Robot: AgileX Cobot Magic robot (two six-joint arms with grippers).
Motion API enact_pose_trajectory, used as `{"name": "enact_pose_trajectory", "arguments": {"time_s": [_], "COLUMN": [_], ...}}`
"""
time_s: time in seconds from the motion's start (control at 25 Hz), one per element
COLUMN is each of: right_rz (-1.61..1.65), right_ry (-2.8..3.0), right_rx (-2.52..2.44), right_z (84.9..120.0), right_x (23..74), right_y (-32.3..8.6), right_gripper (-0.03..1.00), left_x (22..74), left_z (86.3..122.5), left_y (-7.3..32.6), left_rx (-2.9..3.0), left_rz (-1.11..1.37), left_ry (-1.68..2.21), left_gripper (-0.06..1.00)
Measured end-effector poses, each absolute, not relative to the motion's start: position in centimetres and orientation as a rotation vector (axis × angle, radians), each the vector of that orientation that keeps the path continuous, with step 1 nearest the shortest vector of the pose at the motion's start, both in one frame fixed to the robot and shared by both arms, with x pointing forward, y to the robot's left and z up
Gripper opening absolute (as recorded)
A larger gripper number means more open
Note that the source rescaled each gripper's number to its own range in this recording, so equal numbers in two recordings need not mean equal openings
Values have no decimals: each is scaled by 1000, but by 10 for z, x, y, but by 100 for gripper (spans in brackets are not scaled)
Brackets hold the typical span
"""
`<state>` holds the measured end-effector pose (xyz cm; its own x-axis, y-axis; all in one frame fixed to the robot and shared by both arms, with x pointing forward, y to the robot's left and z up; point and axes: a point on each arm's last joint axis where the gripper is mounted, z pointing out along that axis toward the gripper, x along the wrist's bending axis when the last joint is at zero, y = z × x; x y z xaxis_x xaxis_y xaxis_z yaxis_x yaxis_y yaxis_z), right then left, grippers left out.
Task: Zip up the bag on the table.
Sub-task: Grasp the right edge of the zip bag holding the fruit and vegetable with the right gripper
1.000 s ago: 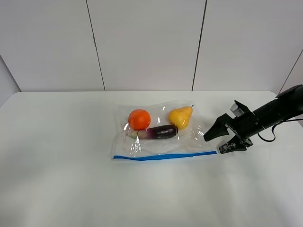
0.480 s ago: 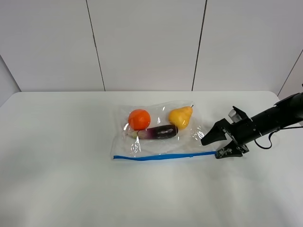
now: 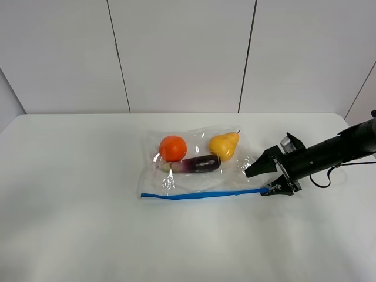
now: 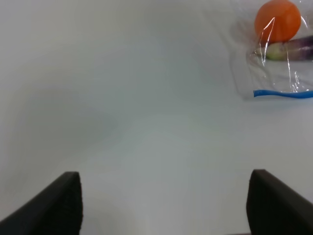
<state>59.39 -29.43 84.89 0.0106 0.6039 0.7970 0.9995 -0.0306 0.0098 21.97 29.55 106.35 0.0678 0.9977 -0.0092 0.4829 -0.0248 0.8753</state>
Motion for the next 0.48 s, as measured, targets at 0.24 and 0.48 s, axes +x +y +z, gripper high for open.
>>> {"name": "enact_pose_trajectory", "arguments": {"time_s": [0.24, 0.48], "right_rz": [-854, -856], "right_ry": [-1646, -1621], "right_rx": [-1694, -1677], "right_z": [848, 845], "right_x": [594, 593], "right_y": [-294, -293], "right_gripper": [95, 94], "left_x": [220, 220], "left_z": [1063, 1063], "left_y": [295, 295], "left_rx": [1607, 1607], "left_rz": [881, 881], "left_ry": [1510, 1510], "left_gripper": [91, 91]}}
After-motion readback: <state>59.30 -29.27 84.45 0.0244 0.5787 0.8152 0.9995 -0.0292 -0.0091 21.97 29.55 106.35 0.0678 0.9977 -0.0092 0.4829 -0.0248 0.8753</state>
